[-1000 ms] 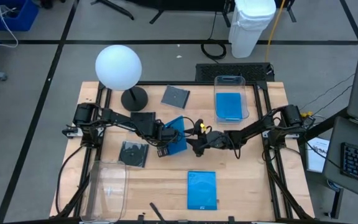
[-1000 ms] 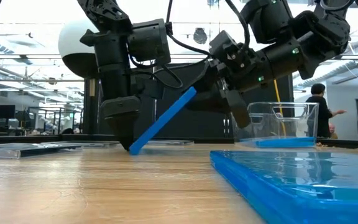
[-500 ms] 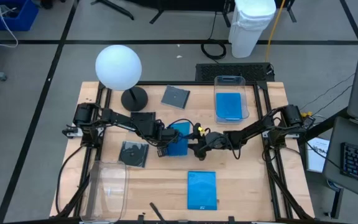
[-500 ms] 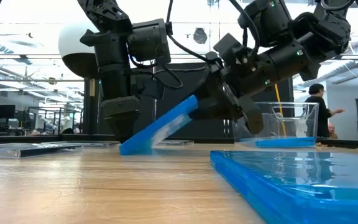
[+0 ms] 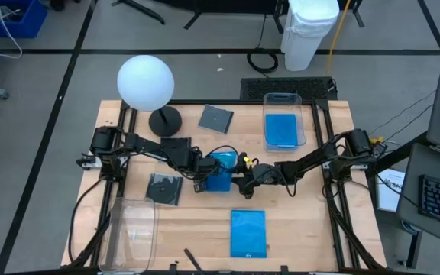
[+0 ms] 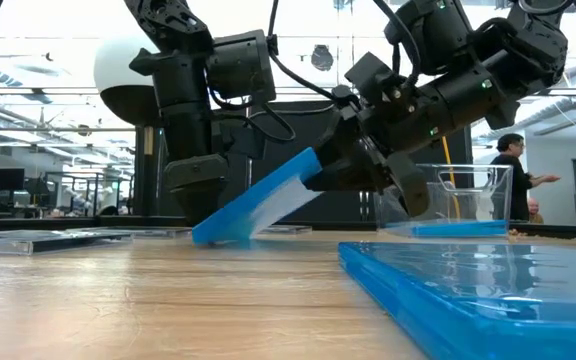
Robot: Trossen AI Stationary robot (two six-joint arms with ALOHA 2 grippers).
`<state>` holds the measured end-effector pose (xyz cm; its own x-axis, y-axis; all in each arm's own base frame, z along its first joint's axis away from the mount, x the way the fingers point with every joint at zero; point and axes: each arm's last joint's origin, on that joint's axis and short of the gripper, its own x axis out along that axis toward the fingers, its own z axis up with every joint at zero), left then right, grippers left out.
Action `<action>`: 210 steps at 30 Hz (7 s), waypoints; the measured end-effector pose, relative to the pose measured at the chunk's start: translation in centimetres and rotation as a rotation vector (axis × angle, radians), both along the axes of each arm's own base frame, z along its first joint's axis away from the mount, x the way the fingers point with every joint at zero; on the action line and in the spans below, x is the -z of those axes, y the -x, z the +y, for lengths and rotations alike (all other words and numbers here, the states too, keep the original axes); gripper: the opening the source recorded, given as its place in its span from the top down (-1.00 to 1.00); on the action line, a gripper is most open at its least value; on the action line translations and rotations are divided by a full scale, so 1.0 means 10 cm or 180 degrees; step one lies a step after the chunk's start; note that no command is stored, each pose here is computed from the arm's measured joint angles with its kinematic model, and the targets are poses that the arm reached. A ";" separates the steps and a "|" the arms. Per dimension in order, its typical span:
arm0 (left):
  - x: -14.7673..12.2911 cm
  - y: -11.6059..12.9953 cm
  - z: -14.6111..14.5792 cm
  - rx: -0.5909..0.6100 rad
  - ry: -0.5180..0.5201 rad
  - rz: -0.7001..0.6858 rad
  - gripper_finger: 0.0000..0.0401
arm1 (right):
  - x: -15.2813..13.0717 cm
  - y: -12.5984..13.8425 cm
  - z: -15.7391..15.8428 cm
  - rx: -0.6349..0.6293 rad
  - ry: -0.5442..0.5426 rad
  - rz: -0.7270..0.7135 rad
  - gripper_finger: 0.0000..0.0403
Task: Pick & place jewel cases by type
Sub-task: Put the top blue CD case into the top transparent bin
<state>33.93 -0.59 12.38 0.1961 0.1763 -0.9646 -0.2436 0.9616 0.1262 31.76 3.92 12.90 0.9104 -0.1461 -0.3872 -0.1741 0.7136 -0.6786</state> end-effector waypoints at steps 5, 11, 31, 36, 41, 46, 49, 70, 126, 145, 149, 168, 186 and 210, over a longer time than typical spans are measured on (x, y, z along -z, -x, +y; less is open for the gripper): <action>0.00 0.00 0.00 -0.0003 -0.0001 -0.0002 0.15 | 0.02 0.02 0.07 -0.0003 -0.0151 0.0050 0.46; 0.00 0.00 0.00 -0.0004 -0.0002 -0.0003 0.15 | 0.04 0.05 0.18 -0.0084 -0.0168 0.0107 0.65; -0.02 -0.09 0.00 -0.0005 -0.0013 -0.0295 0.15 | 0.05 0.08 0.32 -0.0059 -0.0505 0.0111 0.73; -0.11 -0.11 0.00 -0.0072 0.0026 -0.0144 0.15 | 0.05 0.09 0.32 -0.0057 -0.0511 0.0143 0.73; -0.26 -0.03 -0.02 -0.0026 0.0053 -0.0045 0.15 | 0.05 0.08 0.31 -0.0033 -0.0519 0.0142 0.73; -0.57 0.03 -0.05 0.0022 0.0027 -0.0331 0.15 | 0.06 0.08 0.31 -0.0031 -0.0515 0.0154 0.73; -0.79 0.08 -0.09 0.0067 -0.0078 -0.0613 0.15 | 0.06 0.09 0.31 -0.0031 -0.0512 0.0161 0.73; -0.76 1.43 -0.23 0.0218 -0.0122 -0.3643 0.15 | 0.05 0.08 0.31 -0.0021 -0.0559 0.0106 0.73; -0.29 2.22 0.02 -0.0079 -0.0437 -0.3778 0.15 | -0.40 0.22 0.64 -0.0325 -0.1455 -0.0402 0.74; -0.29 2.22 0.02 -0.0079 -0.0433 -0.3779 0.15 | -0.58 0.31 0.74 -0.0504 -0.1940 -0.0461 0.87; -0.29 2.22 0.02 -0.0079 -0.0433 -0.3779 0.15 | -0.64 0.31 0.79 -0.1018 -0.2118 -0.0467 0.87; -0.29 2.22 0.02 -0.0077 -0.0433 -0.3779 0.15 | -0.75 0.42 0.91 -0.2812 -0.3443 0.0545 0.87; -0.29 2.22 0.02 -0.0077 -0.0434 -0.3778 0.15 | -0.68 0.55 0.92 -0.2283 -0.3443 0.1145 0.87; -0.29 2.22 0.02 -0.0077 -0.0434 -0.3779 0.15 | -0.69 1.43 0.25 -0.1605 -0.3264 -0.0371 0.87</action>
